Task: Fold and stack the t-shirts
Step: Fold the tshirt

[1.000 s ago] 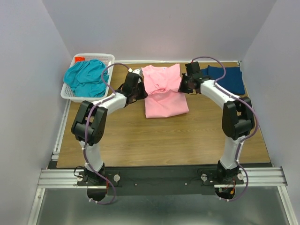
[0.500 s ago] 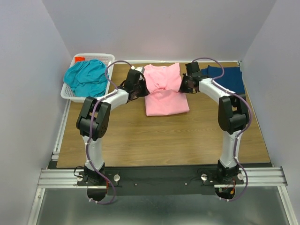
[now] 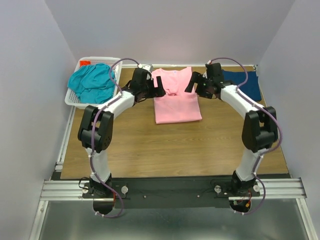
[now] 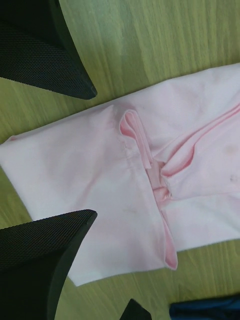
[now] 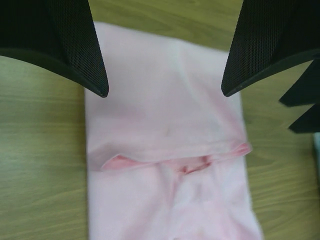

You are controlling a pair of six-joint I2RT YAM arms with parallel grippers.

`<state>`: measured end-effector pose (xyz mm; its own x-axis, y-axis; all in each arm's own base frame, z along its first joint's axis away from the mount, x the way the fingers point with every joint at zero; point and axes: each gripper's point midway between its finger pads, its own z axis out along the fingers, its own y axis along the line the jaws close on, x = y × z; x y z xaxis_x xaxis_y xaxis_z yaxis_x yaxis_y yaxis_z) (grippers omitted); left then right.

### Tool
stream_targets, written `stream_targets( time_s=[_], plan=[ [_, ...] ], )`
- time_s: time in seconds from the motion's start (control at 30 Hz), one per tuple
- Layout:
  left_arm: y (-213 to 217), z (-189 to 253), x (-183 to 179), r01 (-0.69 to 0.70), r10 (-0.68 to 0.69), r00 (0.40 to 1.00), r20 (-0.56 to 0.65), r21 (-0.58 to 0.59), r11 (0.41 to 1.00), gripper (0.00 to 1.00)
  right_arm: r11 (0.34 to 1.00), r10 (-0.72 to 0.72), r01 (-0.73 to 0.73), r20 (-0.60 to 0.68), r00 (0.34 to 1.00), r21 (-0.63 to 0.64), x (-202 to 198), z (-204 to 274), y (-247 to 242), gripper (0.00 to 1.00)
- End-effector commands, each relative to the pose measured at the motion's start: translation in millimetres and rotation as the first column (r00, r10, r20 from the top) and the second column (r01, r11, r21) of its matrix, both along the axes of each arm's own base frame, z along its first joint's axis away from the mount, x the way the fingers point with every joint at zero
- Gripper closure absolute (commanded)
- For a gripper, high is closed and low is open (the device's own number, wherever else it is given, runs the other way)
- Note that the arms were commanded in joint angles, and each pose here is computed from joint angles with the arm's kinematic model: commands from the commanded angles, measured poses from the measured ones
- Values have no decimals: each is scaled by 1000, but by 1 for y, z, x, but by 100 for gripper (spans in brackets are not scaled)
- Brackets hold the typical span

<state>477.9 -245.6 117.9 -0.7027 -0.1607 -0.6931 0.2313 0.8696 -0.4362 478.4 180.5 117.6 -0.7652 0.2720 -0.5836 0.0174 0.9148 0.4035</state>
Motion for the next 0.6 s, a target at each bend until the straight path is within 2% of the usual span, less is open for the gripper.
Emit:
stream_targets(
  time_s=[0.0, 0.07, 0.13, 0.2, 0.33, 0.4, 0.57],
  plan=[
    [-23, 51, -27, 95, -88, 992, 86, -86, 992, 2, 978, 139, -149, 77, 987, 147, -38, 45, 21, 0],
    [-29, 45, -45, 124, -116, 991, 73, -117, 985, 2, 942, 216, -230, 81, 973, 244, -66, 45, 35, 0],
    [-38, 28, -69, 159, -157, 987, 24, -132, 978, 2, 924, 243, -255, 77, 967, 284, -79, 42, 39, 0],
    [-49, 25, -78, 190, -187, 982, 35, -157, 969, 2, 918, 258, -260, 48, 965, 298, -88, 28, 40, 0],
    [-69, -1, -99, 238, -244, 970, -10, -182, 954, 2, 937, 231, -222, -2, 973, 270, -87, -1, 34, 0],
    [-72, -11, -104, 247, -257, 966, -33, -181, 952, 2, 961, 173, -162, -27, 985, 225, -81, -17, 25, 0],
    [-60, -48, -123, 223, -243, 962, -124, -156, 962, 2, 980, 132, -111, -129, 983, 163, -93, -64, 11, 0]
  ],
)
